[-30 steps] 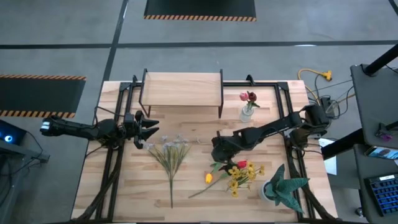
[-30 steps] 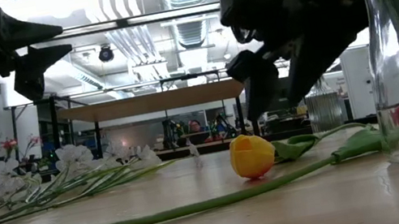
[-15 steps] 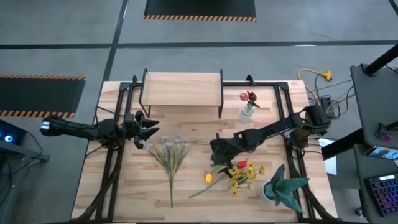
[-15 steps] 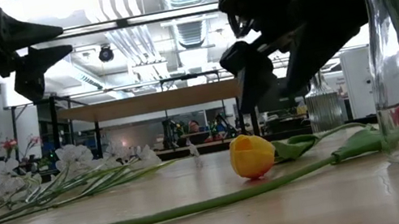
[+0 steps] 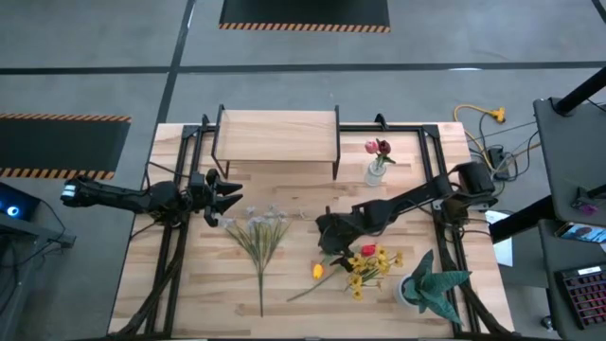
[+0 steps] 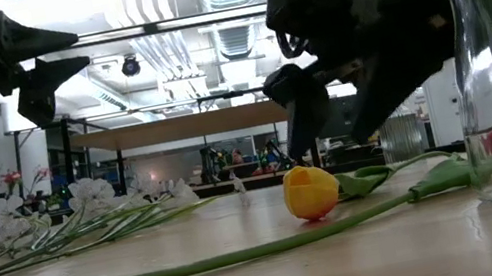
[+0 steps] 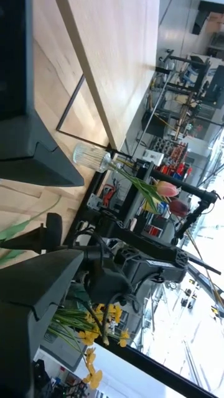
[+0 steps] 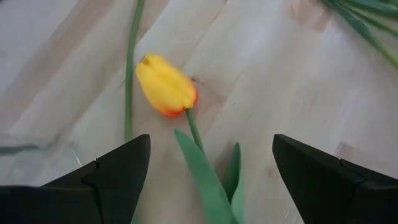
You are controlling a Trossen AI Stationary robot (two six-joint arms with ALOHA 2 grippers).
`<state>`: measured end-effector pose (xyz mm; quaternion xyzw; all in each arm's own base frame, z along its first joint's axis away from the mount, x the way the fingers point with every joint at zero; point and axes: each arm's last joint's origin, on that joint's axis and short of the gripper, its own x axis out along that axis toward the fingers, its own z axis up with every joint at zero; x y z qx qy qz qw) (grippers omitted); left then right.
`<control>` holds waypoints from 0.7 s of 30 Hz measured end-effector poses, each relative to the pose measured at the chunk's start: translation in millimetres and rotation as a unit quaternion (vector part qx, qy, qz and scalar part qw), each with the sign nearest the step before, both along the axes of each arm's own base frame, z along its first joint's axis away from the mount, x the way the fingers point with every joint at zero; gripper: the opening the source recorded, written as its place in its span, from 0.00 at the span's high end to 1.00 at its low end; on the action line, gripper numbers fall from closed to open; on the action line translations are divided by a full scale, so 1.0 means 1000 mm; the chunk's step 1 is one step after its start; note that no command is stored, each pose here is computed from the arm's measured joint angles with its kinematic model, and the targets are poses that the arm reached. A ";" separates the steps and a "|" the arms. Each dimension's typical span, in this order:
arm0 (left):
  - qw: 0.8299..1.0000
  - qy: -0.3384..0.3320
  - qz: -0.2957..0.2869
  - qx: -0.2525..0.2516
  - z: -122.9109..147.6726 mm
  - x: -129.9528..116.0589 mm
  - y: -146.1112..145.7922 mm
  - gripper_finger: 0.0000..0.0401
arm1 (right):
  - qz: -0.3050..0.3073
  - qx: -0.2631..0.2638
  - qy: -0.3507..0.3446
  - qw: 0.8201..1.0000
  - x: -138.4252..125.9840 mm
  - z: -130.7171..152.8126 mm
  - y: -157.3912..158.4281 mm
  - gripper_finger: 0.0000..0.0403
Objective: Pick and place flowers into a vace then onto a shelf
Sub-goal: Put the yellow tulip into the top transparent vase
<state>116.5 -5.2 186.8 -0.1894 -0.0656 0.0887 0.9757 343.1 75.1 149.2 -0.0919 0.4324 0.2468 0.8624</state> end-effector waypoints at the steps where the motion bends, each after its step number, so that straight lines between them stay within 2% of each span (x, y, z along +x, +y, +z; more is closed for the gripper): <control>1: 1.000 0.000 0.000 0.000 0.000 0.000 0.000 0.60 | 0.009 -0.006 0.001 1.000 0.000 -0.003 0.001 0.19; 6: 1.000 0.000 0.000 0.000 0.000 0.000 0.000 0.60 | 0.030 -0.027 0.015 0.999 0.001 -0.019 0.003 0.19; 12: 1.000 0.000 0.000 0.000 0.000 0.000 0.000 0.60 | 0.004 -0.063 0.036 0.997 0.000 -0.028 0.003 0.22; 16: 1.000 0.000 0.000 0.000 0.000 0.000 0.000 0.60 | 0.002 -0.067 0.046 0.997 -0.002 -0.028 0.002 0.34; 21: 1.000 0.000 0.000 0.000 0.000 0.000 0.000 0.60 | 0.001 -0.068 0.058 0.996 -0.003 -0.029 0.002 0.55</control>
